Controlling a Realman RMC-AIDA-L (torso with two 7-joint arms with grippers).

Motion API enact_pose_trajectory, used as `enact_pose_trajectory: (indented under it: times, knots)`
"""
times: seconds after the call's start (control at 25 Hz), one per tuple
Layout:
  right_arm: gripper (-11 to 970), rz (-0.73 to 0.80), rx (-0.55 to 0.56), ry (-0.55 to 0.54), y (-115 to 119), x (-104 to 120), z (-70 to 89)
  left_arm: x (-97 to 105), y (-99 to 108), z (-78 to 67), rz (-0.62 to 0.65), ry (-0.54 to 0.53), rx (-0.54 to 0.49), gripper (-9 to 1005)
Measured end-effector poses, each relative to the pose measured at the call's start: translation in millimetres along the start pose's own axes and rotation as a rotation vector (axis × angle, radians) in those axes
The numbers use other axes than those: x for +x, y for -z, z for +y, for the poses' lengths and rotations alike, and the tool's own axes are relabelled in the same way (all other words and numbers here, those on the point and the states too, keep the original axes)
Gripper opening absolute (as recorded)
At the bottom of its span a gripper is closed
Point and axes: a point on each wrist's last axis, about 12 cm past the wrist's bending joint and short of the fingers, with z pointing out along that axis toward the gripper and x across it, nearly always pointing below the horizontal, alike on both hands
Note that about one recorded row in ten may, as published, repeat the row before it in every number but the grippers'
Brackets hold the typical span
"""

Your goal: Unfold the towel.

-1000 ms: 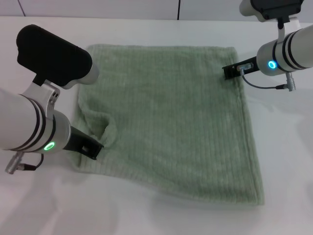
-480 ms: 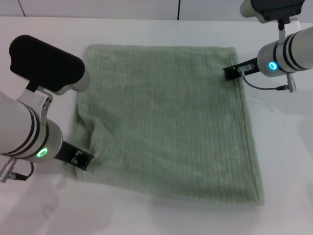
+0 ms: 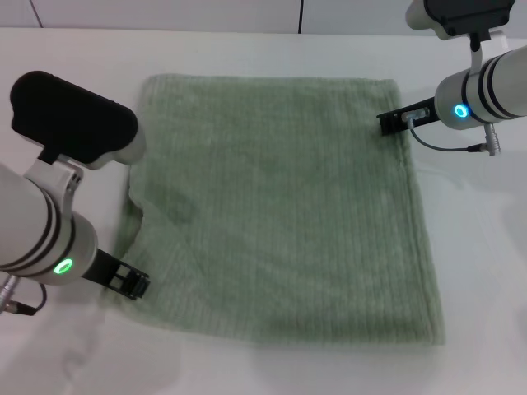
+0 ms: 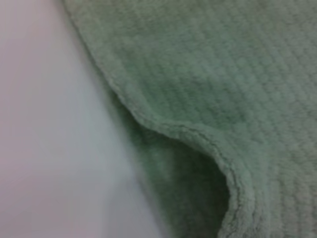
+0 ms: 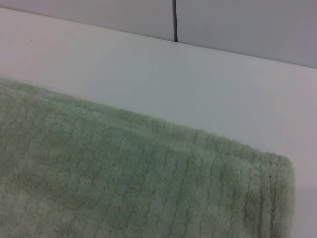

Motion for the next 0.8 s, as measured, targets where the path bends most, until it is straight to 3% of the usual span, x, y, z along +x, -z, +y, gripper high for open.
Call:
enact_pose_trajectory:
  times: [0.2,0.6,0.8]
  knots:
    - [-1,0.003,0.0,0.0,-0.1,1.1,-0.4,2.3,0.2,11.3,0.012,0.038,-0.016,419]
    - [-1,0.004,-0.004,0.001,0.8,0.2,0.4,0.5,8.3,4.9,0.002,0.009,-0.009,418]
    - [-1,-0.003,-0.006,0.0,1.9,-2.0,0.7,-6.3,25.3,2.2,-0.094,-0.023,-0.013,421]
